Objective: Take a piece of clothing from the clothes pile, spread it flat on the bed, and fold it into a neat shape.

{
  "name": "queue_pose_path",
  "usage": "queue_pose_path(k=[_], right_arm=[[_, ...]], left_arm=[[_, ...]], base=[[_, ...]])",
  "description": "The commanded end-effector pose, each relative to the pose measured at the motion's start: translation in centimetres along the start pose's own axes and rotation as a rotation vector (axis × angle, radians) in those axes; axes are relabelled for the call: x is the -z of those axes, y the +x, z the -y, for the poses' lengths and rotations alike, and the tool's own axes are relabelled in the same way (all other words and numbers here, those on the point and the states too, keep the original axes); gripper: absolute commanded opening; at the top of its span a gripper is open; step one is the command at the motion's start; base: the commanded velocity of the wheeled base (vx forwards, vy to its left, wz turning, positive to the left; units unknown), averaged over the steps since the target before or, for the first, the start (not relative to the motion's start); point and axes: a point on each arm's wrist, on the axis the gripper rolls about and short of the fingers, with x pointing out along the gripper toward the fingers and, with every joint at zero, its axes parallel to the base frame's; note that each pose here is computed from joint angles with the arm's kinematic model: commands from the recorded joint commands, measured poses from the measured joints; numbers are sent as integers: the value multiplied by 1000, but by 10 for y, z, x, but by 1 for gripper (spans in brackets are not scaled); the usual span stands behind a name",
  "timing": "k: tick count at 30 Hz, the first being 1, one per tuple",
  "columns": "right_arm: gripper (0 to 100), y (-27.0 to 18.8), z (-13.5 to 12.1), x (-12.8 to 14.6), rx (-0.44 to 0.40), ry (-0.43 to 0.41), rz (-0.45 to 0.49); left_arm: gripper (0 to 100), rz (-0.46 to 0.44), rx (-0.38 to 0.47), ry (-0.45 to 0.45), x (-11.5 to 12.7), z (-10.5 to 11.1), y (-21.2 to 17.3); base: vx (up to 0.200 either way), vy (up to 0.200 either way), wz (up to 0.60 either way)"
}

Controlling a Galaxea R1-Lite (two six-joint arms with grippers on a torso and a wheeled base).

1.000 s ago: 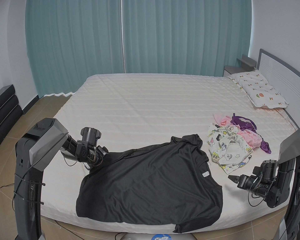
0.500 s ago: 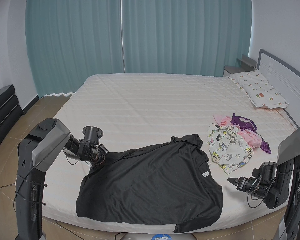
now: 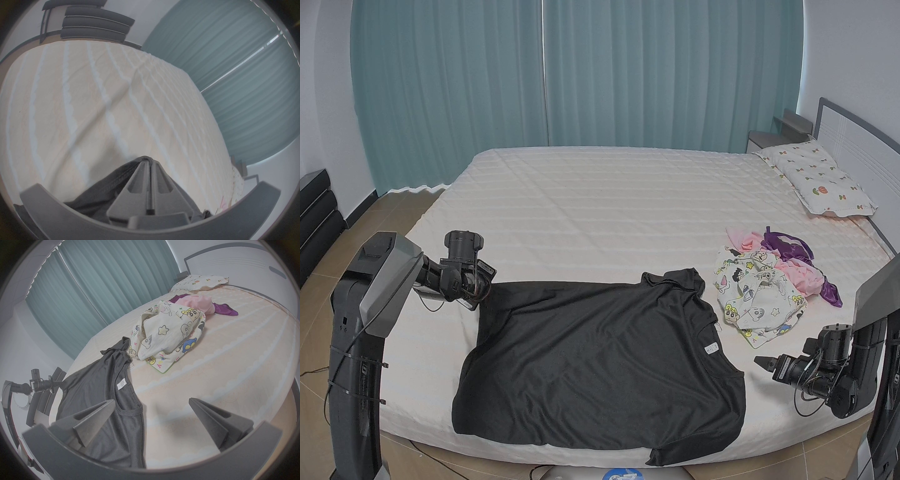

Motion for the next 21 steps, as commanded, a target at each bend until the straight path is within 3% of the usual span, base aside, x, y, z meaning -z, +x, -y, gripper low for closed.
queue_pose_path(k=[1,11,18,19,21], right_arm=[[100,2,1,0,1,2,0],[100,2,1,0,-1,4,3],[100,3,0,-1,-4,27,8],[100,3,0,-1,-6,30,8],[100,3,-1,-2,-10,38,10]], left_arm=[[0,15,-11,-19,-4,-11,21],[0,95,36,-68,-28,-5,26],[0,116,73,-70,-26,-4,30],[100,115,72,-71,-26,-3,29],[100,116,73,-71,-26,-3,29]], base=[[0,0,0],[0,0,0],[0,0,0],[0,0,0],[0,0,0]])
